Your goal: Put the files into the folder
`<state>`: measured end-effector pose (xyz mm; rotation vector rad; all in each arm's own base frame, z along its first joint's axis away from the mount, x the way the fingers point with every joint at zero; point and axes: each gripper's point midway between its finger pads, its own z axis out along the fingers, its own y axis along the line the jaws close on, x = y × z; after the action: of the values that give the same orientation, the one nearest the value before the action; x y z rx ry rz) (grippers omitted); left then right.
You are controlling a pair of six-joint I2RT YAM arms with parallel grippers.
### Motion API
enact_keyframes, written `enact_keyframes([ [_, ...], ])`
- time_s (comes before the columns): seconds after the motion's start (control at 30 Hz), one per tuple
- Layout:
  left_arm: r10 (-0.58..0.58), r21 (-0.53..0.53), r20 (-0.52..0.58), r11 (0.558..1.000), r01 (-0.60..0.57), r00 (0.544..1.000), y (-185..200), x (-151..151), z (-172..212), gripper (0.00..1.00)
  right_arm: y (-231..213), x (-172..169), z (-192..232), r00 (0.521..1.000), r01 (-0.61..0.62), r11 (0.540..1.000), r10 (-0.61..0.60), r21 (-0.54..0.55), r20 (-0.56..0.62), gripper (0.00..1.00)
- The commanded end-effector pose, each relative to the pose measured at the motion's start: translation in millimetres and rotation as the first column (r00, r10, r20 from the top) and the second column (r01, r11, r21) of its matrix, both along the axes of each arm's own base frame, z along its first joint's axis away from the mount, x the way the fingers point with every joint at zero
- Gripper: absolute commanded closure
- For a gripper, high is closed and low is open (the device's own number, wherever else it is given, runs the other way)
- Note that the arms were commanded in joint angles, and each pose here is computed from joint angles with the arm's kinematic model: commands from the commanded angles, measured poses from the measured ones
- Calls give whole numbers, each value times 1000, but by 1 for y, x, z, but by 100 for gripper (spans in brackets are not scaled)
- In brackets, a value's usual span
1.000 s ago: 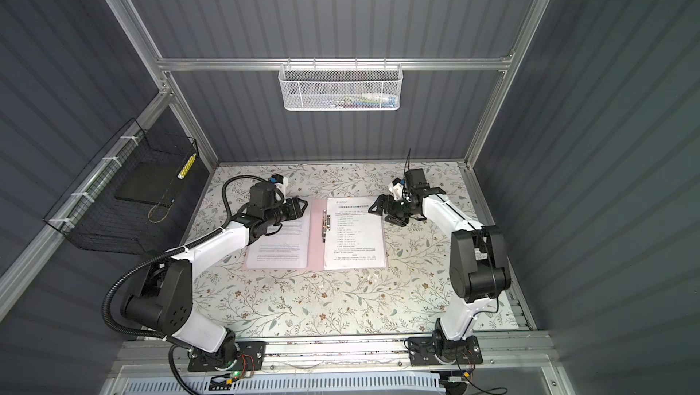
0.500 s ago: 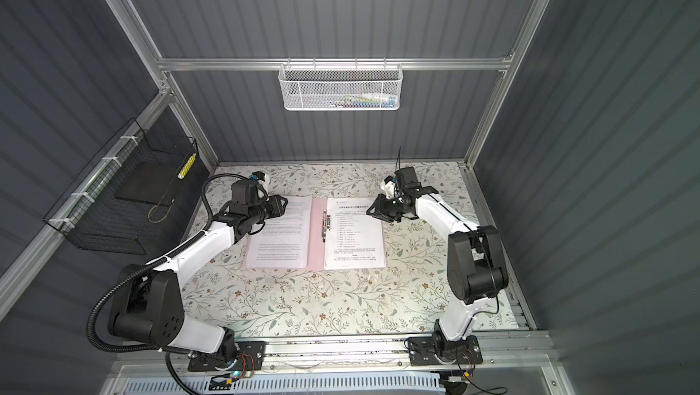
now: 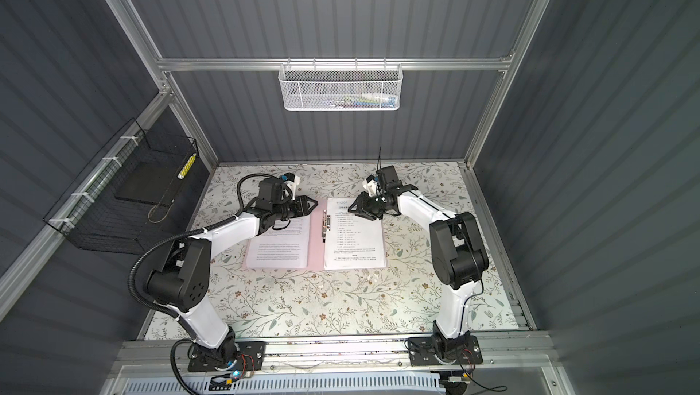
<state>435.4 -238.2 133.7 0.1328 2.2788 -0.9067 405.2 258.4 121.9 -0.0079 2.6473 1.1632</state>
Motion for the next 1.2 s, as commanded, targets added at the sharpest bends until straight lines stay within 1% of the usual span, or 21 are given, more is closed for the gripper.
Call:
enact_keyframes([
  [0.0, -37, -54, 22, 998, 38, 999, -14, 10, 11, 55, -1, -4, 11, 1000, -4, 1000, 4, 13, 23, 62],
  [0.13, -51, -54, 19, 997, 52, 999, -25, 10, 8, 55, -2, -5, 8, 1000, -2, 1000, 2, 8, 18, 61],
  [0.3, -56, -46, 13, 997, 57, 998, -31, 9, 2, 51, -2, -6, 6, 1000, -1, 1000, 1, 9, 20, 59],
  [0.47, -63, -32, 5, 997, 63, 998, -32, 9, -3, 51, -2, -9, -2, 1000, -4, 1000, 4, 12, 4, 56],
  [0.7, -66, 26, -5, 997, 66, 998, -32, 11, -16, 51, 0, -13, -12, 1000, -2, 999, 3, 37, -26, 56],
  [1.07, -85, 37, -19, 996, 85, 996, -38, 18, -30, 52, 0, -12, -18, 999, 3, 999, -2, 38, -37, 55],
  [1.17, -76, 60, -30, 995, 77, 997, -36, 22, -39, 53, 0, -12, -18, 999, 3, 999, -1, 37, -37, 54],
])
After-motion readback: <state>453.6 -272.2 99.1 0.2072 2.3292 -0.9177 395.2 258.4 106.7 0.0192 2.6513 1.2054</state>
